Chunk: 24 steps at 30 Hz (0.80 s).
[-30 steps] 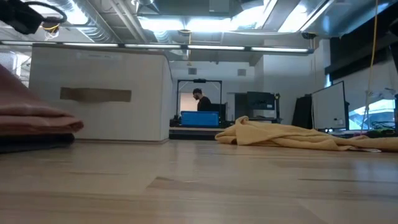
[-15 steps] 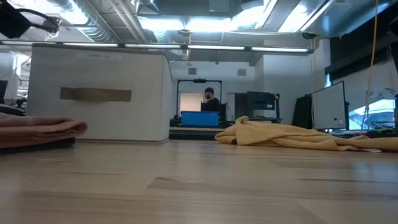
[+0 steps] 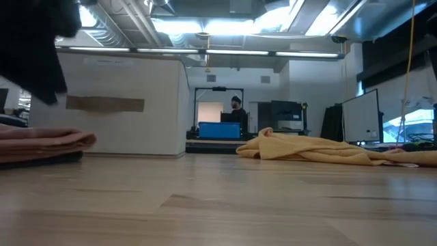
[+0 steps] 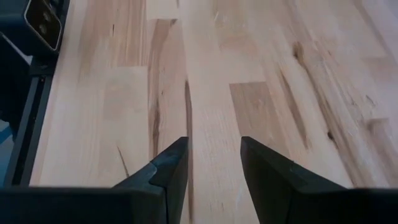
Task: Fold towel
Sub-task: Fold the yellow towel
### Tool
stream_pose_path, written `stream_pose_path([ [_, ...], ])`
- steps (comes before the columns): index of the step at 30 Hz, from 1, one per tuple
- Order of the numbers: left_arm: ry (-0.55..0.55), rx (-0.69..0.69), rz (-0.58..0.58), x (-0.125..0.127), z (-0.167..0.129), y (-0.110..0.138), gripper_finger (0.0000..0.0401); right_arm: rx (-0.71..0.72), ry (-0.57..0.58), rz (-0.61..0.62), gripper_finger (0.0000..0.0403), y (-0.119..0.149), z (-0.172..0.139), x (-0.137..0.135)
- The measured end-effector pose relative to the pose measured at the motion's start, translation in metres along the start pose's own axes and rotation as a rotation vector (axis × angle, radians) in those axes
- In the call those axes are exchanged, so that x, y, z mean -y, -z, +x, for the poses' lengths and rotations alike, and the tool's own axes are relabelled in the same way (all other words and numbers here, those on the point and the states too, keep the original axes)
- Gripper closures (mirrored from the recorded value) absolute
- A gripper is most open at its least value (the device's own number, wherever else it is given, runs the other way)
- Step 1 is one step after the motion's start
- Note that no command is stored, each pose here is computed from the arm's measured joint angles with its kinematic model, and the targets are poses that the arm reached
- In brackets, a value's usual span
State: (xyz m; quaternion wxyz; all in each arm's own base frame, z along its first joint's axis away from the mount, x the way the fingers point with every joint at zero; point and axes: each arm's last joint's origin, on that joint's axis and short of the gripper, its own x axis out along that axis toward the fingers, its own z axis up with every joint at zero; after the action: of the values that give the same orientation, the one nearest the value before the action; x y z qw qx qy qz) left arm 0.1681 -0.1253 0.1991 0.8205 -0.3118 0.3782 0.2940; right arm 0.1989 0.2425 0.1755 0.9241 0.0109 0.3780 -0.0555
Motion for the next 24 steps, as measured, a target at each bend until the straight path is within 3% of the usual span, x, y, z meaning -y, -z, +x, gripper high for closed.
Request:
stream_pose_path([
  [3, 0.024, 0.057, -0.038, 0.005, 0.013, 0.002, 0.0226, 0.031, 0.008, -0.012, 0.0253, -0.002, 0.000, -0.001],
  [6, 0.144, 0.257, -0.066, 0.025, 0.013, -0.012, 0.0232, 0.055, 0.029, -0.040, 0.0253, -0.003, 0.000, 0.000],
  [9, 0.221, 0.484, 0.049, 0.046, 0.008, -0.034, 0.0238, 0.097, 0.076, -0.084, 0.0253, -0.005, 0.001, 0.002],
  [12, 0.212, 0.633, 0.209, 0.058, 0.006, -0.056, 0.0241, 0.131, 0.124, -0.120, 0.0253, -0.009, 0.004, 0.006],
  [15, 0.186, 0.745, 0.270, 0.062, 0.006, -0.082, 0.0241, 0.152, 0.143, -0.095, 0.0253, -0.015, 0.008, 0.009],
  [19, 0.188, 0.803, 0.402, 0.060, 0.012, -0.112, 0.0241, 0.189, 0.177, -0.044, 0.0253, -0.025, 0.015, 0.015],
  [24, 0.250, 0.714, 0.485, 0.050, 0.026, -0.128, 0.0242, 0.202, 0.293, -0.003, 0.0246, -0.042, 0.026, 0.037],
])
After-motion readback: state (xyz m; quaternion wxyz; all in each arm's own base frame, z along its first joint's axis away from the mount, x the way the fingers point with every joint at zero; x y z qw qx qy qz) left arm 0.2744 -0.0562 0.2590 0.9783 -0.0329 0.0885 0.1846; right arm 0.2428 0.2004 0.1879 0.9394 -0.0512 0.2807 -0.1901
